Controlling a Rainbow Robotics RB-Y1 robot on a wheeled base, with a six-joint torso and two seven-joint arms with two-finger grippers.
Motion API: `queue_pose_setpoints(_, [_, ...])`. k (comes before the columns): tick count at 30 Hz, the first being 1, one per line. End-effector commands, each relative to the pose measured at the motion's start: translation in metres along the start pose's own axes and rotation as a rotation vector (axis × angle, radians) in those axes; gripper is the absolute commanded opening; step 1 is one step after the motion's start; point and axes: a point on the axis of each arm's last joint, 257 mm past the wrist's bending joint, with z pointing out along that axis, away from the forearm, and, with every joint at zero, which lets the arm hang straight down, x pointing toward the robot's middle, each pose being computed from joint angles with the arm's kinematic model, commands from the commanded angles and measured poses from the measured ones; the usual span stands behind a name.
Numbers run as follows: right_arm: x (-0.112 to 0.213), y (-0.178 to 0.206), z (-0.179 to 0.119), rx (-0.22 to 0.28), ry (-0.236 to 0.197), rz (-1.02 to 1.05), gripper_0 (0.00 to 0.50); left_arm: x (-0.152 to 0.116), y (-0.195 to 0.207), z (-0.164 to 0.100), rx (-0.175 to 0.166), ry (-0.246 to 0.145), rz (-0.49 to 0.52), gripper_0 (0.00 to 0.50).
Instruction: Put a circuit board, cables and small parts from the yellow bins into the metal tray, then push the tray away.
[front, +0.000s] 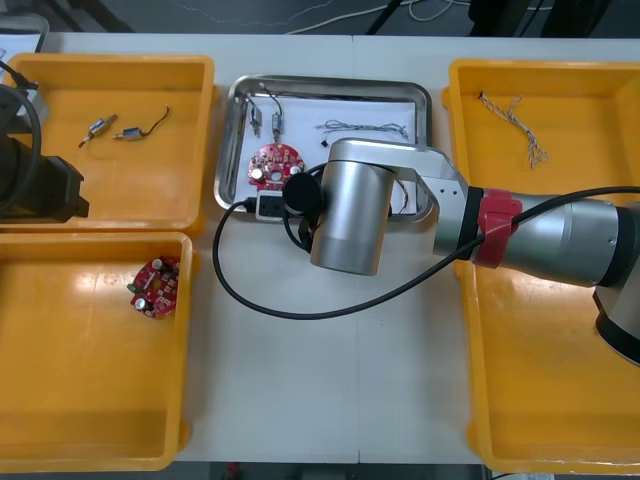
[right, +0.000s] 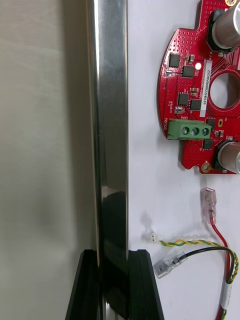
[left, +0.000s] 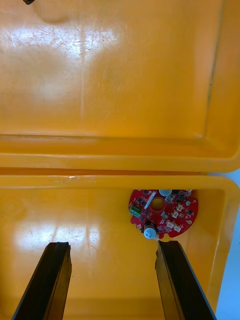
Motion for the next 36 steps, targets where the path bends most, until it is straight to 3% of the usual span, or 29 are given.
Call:
queue_pose_setpoints(1, [-0.016,-0.039,-0.007,0.055,-0.035,-0.035,0.000,-0.007,0.011,-0.011,-0.027,-0.042,0.048,0.500])
queue_pose_setpoints(13, [-0.021,-0.071,0.004,0.111,-0.085,-0.073,0.000,-0.007,0.011,-0.011,-0.027,-0.042,0.048,0.500])
queue_pose_setpoints(36, [-0.021,-0.121,0.012,0.205,-0.136,-0.128,0.000,-0.007,0.011,-0.011,-0.027,-0.042,0.048,0.500])
